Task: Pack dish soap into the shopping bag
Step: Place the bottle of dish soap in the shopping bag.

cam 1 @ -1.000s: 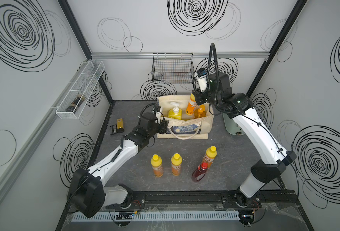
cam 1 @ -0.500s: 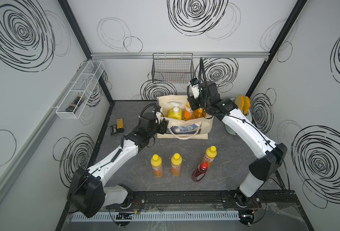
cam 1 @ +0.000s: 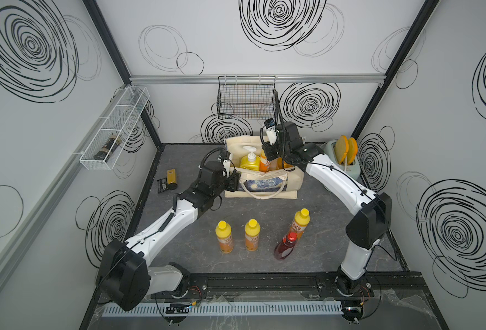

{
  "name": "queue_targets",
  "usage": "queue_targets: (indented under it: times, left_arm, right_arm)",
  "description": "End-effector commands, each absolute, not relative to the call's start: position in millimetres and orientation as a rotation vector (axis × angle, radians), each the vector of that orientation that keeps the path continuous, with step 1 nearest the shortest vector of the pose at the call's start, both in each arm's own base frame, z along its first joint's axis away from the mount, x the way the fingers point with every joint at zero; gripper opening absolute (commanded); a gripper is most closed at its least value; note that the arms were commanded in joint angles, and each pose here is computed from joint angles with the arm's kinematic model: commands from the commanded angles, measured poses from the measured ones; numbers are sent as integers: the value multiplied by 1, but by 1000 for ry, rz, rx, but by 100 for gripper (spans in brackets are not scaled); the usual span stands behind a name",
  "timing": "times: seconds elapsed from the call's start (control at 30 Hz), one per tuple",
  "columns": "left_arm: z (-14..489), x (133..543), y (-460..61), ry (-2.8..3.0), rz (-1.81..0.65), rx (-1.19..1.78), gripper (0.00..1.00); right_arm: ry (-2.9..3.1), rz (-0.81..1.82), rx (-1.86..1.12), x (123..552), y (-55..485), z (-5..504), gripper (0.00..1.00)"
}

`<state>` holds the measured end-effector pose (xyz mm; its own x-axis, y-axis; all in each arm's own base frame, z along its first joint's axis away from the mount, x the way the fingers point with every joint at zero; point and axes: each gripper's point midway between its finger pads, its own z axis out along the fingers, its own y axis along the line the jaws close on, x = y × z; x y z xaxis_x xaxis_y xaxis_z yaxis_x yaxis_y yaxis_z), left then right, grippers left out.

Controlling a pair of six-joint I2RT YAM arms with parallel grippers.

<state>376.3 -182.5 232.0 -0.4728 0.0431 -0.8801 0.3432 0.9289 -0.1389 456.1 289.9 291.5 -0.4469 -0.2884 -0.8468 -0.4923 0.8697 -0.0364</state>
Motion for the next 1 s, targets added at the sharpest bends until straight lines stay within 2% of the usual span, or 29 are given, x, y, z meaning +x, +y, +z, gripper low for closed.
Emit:
queue_targets:
  times: [0.0, 0.23, 0.33, 0.57, 0.77, 0.97]
  left_arm:
    - [241, 376, -188, 2021, -368, 293, 66]
    - [242, 375, -189, 2019, -367, 295, 66]
    - [243, 375, -189, 2018, -366, 296, 66]
    - [243, 375, -189, 2018, -364, 298, 66]
    - [244, 374, -189, 2014, -363, 296, 66]
    - [244, 374, -188, 2015, -359, 294, 66]
  right_arm:
    - [1915, 321, -520, 468, 298, 331, 0]
    - [1948, 322, -528, 468, 300, 308, 0]
    - [1961, 325, -534, 468, 301, 299, 5]
    - [1990, 332, -550, 467, 303, 286, 21]
    - [1983, 345, -550, 464, 303, 290, 42]
    - [1956, 370, -550, 456, 303, 305, 53]
